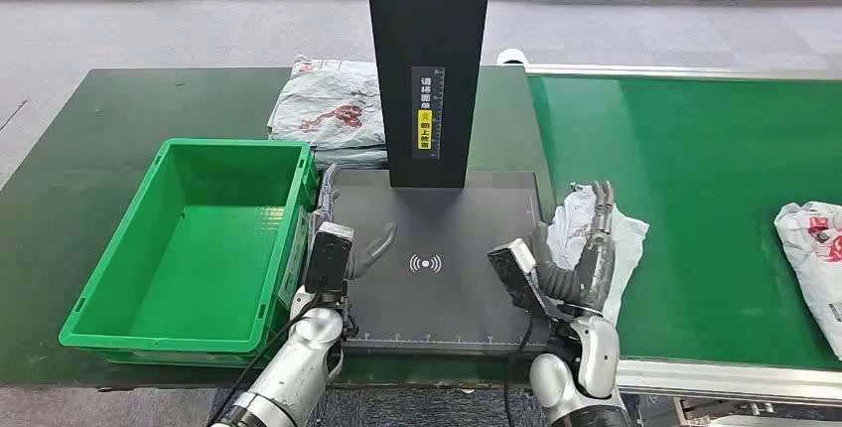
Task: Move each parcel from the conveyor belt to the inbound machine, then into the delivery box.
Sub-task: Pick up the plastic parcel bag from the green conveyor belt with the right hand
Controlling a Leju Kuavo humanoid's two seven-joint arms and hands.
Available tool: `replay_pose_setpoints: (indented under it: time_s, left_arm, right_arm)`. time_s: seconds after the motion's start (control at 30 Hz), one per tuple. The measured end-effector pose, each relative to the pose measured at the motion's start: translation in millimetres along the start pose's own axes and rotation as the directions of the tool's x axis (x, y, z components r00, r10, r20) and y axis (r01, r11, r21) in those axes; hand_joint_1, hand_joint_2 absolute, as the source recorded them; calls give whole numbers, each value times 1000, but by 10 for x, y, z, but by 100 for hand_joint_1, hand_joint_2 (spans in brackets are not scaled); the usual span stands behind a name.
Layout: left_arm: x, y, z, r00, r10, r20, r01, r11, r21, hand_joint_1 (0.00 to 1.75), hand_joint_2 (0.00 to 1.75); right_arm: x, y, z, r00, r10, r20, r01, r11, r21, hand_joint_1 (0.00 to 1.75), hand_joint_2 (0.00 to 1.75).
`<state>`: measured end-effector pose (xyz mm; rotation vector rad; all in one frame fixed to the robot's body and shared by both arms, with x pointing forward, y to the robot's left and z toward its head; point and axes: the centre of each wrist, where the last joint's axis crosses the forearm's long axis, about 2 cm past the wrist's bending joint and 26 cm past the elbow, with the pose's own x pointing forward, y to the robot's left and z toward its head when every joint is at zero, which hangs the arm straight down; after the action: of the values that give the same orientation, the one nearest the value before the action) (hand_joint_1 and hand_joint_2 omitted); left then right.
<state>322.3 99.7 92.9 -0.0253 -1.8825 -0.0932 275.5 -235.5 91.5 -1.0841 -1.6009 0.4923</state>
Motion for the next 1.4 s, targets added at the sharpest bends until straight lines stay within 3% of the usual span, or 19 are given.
replay_pose_setpoints:
  time_s: [0.17, 0.3, 0.4, 0.5, 0.63, 0.77, 1.0, 1.4]
  left_arm:
    - [6, -21, 2, 1000, 8, -10, -8, 1000, -6, 0, 175]
    - [16, -42, 1, 1000, 13, -16, -14, 1000, -9, 0, 175]
    - [20, -51, 0, 1000, 17, -18, -18, 1000, -13, 0, 175]
    - [22, -58, 2, 1000, 22, -19, -23, 999, -23, 0, 175]
    - [21, -88, 12, 999, 32, -19, -33, 998, -59, 0, 175]
    - [18, -111, 15, 999, 30, -18, -32, 996, -84, 0, 175]
    - [41, -125, -28, 1000, 24, -7, -25, 995, -93, 0, 175]
    - [20, -79, -21, 1000, 8, -8, -9, 998, -68, 0, 175]
  right_arm:
    - [-274, 29, -6, 995, 31, -97, -29, 999, 28, 0, 0]
    - [-484, 91, 35, 983, 59, -175, -48, 997, 64, 0, 175]
    - [-583, 136, 69, 967, 90, -237, -63, 991, 119, 0, 175]
    - [-698, 210, 119, 938, 140, -318, -60, 967, 249, 0, 175]
    - [-859, 376, 268, 918, 178, -355, 28, 862, 506, 0, 175]
    - [-937, 474, 287, 937, 95, -336, 144, 771, 620, 175, 175]
    - [-996, 537, 229, 935, 11, -355, 238, 722, 650, 175, 175]
    - [-1039, 513, 224, 927, -86, -366, 292, 778, 556, 175, 175]
